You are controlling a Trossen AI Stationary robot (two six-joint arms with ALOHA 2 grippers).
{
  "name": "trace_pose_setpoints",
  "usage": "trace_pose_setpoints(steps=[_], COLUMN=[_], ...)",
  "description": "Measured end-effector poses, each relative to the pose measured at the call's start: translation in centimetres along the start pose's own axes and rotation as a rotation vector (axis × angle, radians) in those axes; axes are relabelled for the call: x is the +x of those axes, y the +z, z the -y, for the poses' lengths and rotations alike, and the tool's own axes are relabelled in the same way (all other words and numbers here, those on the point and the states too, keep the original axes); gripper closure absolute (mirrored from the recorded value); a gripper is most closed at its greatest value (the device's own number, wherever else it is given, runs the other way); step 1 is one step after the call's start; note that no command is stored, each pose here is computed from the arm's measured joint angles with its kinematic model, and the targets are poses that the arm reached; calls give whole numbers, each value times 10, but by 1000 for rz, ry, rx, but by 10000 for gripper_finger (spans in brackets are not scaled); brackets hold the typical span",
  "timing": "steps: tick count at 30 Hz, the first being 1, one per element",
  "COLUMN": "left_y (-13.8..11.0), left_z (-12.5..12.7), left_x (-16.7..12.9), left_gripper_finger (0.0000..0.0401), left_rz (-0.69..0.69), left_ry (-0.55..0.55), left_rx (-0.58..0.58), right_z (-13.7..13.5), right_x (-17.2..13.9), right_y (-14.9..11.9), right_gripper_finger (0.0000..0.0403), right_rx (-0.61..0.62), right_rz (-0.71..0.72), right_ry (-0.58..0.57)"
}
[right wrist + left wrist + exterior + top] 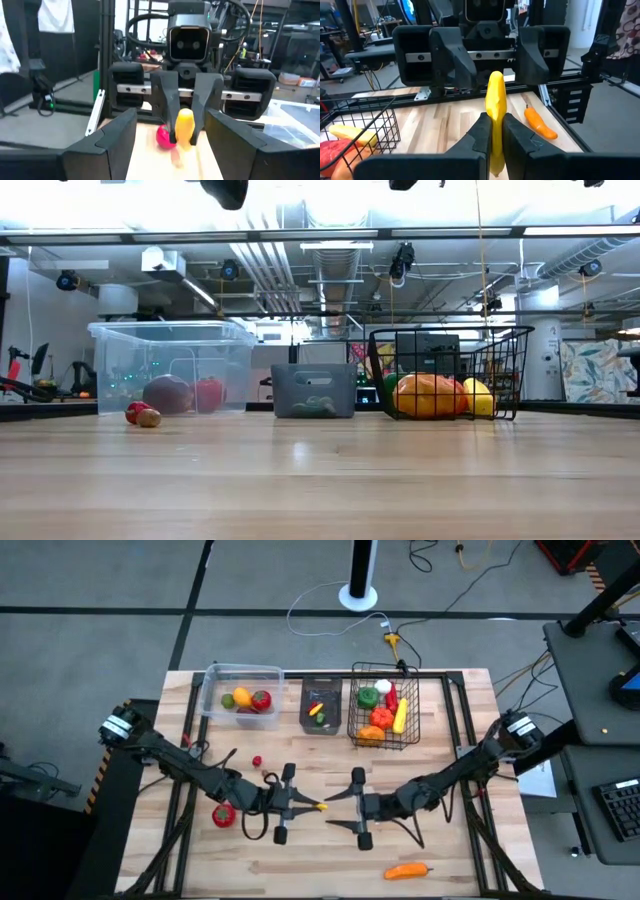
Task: Sort produce into baskets
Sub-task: Put the yellow corn into the black bin
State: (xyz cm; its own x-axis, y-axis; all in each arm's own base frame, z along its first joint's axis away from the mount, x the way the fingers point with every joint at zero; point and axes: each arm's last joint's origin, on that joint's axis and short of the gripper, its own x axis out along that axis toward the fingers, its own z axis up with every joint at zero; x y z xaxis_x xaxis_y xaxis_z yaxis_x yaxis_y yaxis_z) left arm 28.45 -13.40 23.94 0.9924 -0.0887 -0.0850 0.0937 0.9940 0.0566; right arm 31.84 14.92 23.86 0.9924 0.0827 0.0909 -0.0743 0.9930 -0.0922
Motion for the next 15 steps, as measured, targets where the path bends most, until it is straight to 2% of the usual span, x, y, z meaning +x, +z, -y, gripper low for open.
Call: trace_pose_setpoints(steps=[15], left_y=[2], left_z=[0], left_x=[0], left_gripper_finger=[390], left_rz=[20], left_ry=[0], left_rx=[-8], right_z=[6], right_x=[4], right_y=[3], right_gripper_finger=[179], right_rx=[3], right_rz=[12], right_ry=[-20])
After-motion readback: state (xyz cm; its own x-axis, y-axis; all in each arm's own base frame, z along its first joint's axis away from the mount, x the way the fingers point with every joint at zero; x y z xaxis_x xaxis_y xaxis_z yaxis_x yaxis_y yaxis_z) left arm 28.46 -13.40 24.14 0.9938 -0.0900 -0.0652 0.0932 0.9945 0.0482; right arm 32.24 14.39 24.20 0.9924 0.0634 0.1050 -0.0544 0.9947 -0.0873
